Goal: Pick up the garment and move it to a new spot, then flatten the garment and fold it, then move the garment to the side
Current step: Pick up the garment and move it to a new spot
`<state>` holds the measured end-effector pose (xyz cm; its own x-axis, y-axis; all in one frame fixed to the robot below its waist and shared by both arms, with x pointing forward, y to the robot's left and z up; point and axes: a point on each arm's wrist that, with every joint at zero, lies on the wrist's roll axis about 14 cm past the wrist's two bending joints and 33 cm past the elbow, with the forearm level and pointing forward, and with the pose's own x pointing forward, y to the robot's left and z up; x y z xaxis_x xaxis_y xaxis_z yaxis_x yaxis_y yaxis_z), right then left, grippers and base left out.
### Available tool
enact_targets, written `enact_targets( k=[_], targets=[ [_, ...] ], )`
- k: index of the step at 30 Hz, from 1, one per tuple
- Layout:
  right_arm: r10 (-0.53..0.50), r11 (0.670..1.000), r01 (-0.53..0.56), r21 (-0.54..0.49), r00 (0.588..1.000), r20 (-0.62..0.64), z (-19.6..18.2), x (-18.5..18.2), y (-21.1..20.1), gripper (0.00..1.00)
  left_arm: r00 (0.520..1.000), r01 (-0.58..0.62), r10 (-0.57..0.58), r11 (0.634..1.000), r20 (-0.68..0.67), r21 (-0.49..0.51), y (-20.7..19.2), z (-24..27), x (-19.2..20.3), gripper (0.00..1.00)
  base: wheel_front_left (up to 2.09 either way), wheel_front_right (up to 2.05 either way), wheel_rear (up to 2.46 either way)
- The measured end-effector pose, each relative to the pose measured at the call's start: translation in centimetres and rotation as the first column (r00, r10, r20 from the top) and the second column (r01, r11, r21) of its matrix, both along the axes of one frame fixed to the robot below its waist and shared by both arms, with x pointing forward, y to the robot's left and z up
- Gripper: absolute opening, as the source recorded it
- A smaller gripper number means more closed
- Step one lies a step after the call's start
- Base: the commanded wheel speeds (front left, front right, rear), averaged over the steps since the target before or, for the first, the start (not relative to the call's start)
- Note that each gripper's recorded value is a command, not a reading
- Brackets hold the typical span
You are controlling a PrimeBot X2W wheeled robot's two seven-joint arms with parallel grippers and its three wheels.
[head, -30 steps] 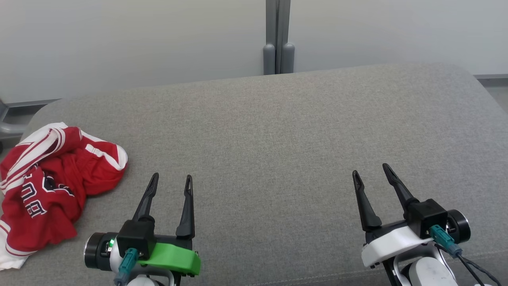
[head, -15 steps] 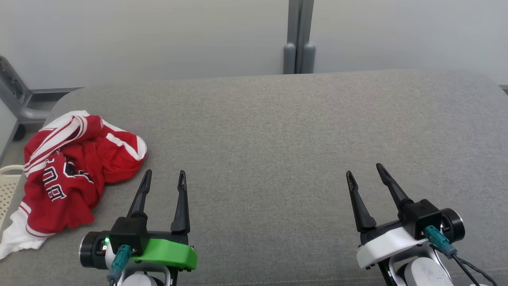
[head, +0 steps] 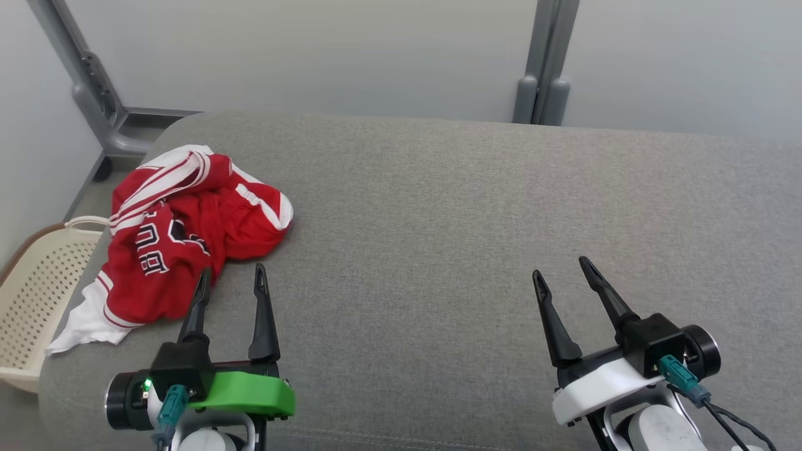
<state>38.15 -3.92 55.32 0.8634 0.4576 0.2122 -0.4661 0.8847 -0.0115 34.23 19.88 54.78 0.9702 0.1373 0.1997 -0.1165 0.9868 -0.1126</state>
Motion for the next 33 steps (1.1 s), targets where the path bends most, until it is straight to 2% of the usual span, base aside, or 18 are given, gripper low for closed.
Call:
enact_targets(
  k=[6, 21, 27, 33],
  targets=[
    [0.072, 0.997, -0.072, -0.001, 0.997, -0.001, 0.0, -0.1, 2.5, 1.0, 0.996, -0.089, 0.09, 0.996, 0.009, -0.019, 2.6, 0.2, -1.4, 1.0, 0.0, 0.0, 0.0],
    [0.164, 0.986, -0.164, -0.003, 0.986, 0.002, 0.1, -0.5, 5.6, 1.0, 0.973, -0.232, 0.231, 0.972, -0.015, -0.049, 6.2, -0.6, -4.1, 1.0, 0.0, 0.0, 0.0],
    [0.173, 0.985, -0.173, -0.006, 0.985, -0.011, -0.4, -0.6, 5.8, 1.0, 0.962, -0.27, 0.263, 0.956, -0.073, -0.111, 7.2, -2.5, -4.2, 1.0, 0.0, 0.0, 0.0],
    [0.177, 0.984, -0.178, -0.018, 0.983, -0.039, -1.6, -0.2, 5.6, 1.0, 0.956, -0.291, 0.28, 0.942, -0.089, -0.164, 8.3, -2.6, -2.5, 1.0, 0.0, 0.0, 0.0]
  ],
)
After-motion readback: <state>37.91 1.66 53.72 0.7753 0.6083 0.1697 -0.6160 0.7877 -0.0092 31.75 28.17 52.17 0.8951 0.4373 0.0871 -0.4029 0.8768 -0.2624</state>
